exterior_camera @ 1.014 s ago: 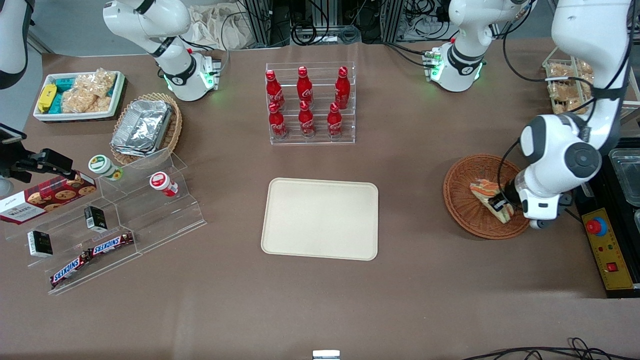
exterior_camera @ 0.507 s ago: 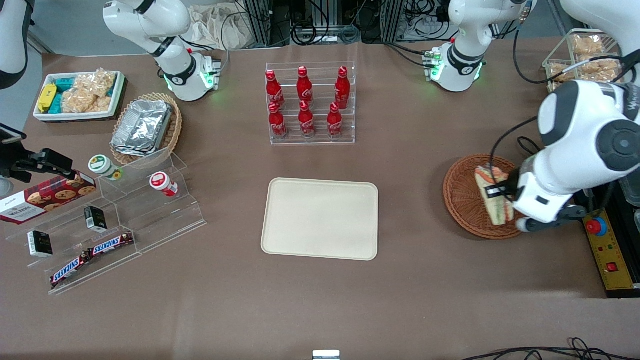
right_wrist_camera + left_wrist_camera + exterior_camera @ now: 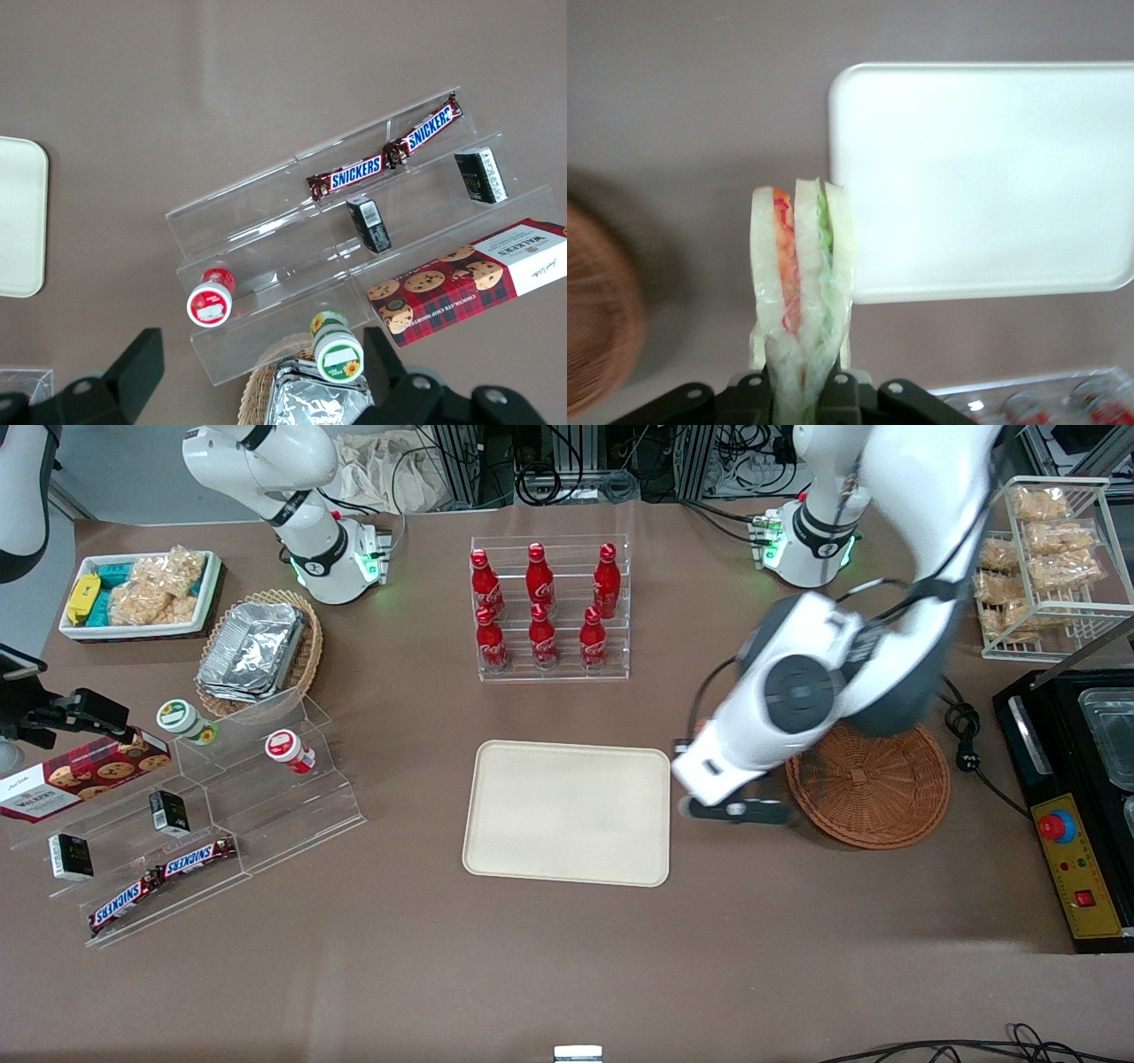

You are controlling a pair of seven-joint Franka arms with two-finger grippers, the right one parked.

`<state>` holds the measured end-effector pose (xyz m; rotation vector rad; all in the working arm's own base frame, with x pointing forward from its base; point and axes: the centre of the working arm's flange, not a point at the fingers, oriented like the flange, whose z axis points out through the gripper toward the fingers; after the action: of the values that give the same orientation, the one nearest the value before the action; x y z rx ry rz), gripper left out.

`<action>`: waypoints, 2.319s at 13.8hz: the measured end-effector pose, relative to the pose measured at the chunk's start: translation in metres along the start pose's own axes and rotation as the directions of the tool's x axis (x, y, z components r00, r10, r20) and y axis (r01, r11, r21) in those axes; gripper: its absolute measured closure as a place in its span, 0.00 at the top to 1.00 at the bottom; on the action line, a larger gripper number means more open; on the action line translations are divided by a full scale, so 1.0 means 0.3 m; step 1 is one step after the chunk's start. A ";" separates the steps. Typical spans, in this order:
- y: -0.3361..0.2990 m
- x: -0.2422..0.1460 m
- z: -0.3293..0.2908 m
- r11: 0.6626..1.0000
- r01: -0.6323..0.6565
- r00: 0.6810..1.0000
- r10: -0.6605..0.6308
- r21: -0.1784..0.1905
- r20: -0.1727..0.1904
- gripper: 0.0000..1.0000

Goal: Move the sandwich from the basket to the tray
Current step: 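Carry the held sandwich with the left gripper over the cream tray, then lower the sandwich onto the tray, open the left gripper and rise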

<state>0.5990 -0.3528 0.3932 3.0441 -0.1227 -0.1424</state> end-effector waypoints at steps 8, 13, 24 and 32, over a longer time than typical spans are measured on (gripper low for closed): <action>0.127 0.069 0.496 1.000 0.013 0.999 -0.013 0.002 -0.039 0.19; 0.160 0.052 0.529 0.999 0.050 0.998 -0.050 0.006 -0.038 0.25; -0.033 0.062 0.132 0.985 0.135 0.990 -0.130 0.109 -0.049 0.99; -0.766 -0.168 -0.441 0.987 0.149 0.989 -0.148 0.061 -0.017 0.99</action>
<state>0.5791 -0.1088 0.5071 3.1143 0.1037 -0.1318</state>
